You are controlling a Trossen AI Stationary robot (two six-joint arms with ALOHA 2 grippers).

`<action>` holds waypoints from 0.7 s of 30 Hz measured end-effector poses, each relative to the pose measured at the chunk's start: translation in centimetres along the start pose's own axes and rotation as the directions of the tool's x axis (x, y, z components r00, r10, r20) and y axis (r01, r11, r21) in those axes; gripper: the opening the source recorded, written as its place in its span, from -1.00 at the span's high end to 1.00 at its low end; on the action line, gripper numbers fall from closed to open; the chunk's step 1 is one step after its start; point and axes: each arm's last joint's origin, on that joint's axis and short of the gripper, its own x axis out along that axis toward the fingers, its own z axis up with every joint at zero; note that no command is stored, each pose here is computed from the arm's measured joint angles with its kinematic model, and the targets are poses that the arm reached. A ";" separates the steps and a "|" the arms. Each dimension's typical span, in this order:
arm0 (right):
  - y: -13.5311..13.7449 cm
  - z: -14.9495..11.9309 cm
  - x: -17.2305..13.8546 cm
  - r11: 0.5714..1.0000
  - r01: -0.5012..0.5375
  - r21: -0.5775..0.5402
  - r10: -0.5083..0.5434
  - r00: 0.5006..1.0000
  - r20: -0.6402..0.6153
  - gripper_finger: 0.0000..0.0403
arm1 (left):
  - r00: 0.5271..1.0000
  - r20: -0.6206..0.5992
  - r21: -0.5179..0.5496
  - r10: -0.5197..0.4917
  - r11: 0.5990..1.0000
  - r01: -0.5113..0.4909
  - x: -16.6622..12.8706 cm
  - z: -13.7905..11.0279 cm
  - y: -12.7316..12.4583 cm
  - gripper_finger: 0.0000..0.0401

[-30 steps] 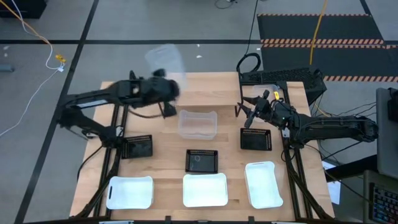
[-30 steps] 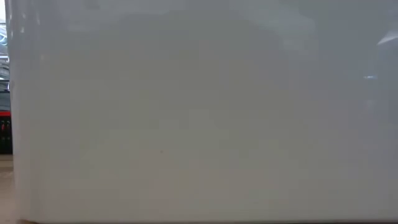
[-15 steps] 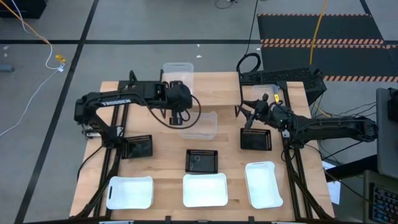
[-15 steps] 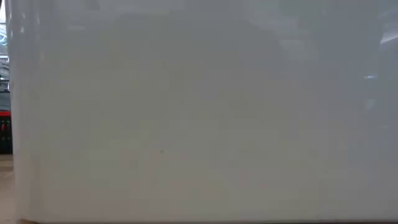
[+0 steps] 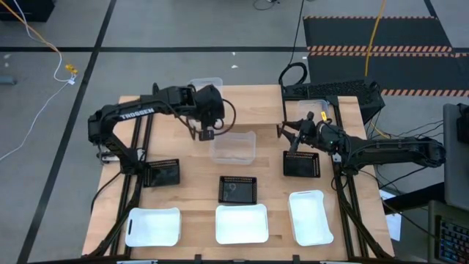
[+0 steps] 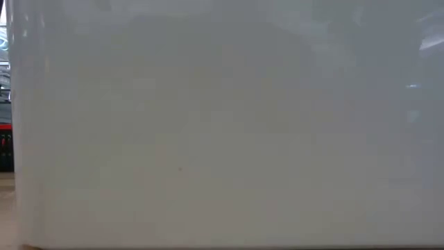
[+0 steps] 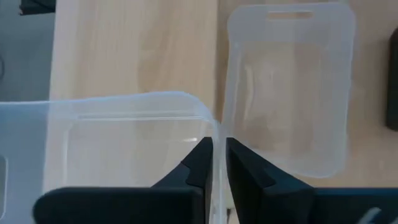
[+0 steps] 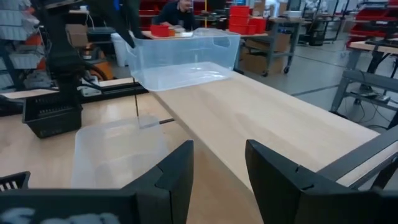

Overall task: Stack baskets on shelf by color
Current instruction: Put the left transparent bin on the shelf, then stack the middle transparent bin on top of the transparent bin on the shelf

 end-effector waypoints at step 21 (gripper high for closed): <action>0.5 0.0 -0.1 0.998 -0.037 0.050 0.037 0.999 0.000 0.31 | 0.975 0.217 0.018 -0.055 0.998 0.052 -6.6 0.0 -4.9 0.26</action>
